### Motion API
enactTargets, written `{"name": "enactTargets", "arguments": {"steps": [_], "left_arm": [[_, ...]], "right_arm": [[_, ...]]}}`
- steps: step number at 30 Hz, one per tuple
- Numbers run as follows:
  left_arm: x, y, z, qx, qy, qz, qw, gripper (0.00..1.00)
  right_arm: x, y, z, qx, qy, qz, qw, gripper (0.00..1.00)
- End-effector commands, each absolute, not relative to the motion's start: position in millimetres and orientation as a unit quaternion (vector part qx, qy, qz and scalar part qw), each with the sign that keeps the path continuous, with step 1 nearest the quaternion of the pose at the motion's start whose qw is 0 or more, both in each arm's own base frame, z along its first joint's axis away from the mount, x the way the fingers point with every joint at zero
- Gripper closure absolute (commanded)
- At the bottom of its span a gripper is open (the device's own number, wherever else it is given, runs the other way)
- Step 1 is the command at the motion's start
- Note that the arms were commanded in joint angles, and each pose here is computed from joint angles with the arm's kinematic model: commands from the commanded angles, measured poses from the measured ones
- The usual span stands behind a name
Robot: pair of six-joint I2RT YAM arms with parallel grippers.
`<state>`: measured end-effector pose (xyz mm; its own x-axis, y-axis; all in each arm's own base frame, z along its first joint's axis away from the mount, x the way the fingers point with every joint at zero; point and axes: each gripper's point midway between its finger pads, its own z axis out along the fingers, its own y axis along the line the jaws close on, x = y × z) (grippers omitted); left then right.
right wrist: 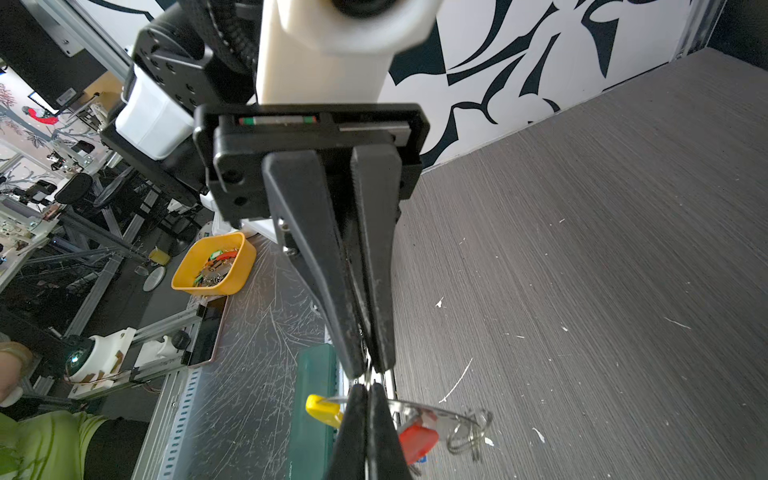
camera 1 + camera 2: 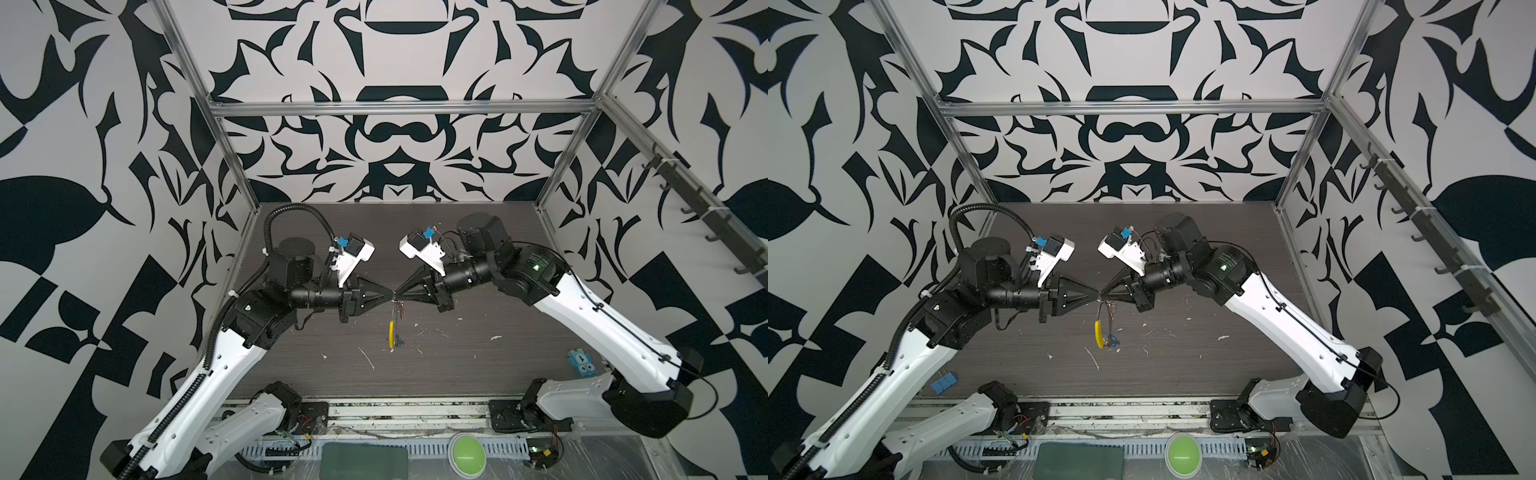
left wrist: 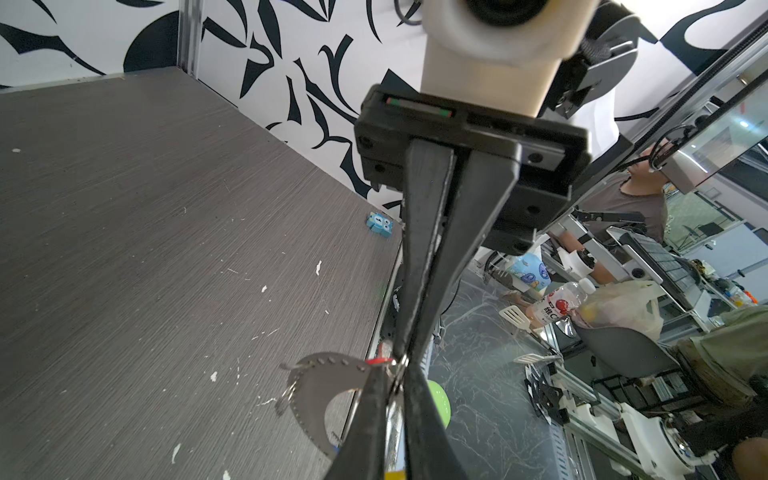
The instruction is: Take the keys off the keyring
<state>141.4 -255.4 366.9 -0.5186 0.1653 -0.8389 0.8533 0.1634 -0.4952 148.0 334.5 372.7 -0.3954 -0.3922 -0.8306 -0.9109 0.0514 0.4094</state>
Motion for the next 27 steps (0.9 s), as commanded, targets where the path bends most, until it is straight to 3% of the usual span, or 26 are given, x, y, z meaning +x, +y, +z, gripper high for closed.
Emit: {"name": "enactTargets", "arguments": {"steps": [1, 6, 12, 16, 17, 19, 21, 27], "left_arm": [[136, -254, 376, 0.382, 0.68, -0.533, 0.329, 0.88], [134, -256, 375, 0.385, 0.677, -0.54, 0.319, 0.86], [132, -256, 377, 0.386, 0.671, -0.546, 0.32, 1.0], [134, -257, 380, 0.38, 0.664, -0.551, 0.333, 1.0], [135, -257, 380, 0.377, 0.663, -0.552, 0.337, 1.0], [138, -256, 381, 0.37, 0.661, -0.551, 0.349, 1.0], [139, -255, 381, 0.366, 0.662, -0.548, 0.358, 1.0], [146, -252, 385, 0.345, 0.663, -0.542, 0.384, 1.0]], "right_arm": [[142, 336, 402, -0.493, 0.64, 0.51, 0.295, 1.0], [144, 337, 402, -0.491, 0.641, 0.51, 0.297, 1.0], [146, 338, 404, -0.486, 0.64, 0.514, 0.302, 1.0], [149, 339, 405, -0.479, 0.64, 0.514, 0.312, 1.0], [150, 338, 406, -0.476, 0.641, 0.512, 0.317, 0.97], [151, 336, 408, -0.472, 0.64, 0.508, 0.331, 0.78], [155, 332, 410, -0.464, 0.641, 0.497, 0.355, 0.67], [169, 313, 405, -0.421, 0.648, 0.462, 0.435, 0.53]]}}
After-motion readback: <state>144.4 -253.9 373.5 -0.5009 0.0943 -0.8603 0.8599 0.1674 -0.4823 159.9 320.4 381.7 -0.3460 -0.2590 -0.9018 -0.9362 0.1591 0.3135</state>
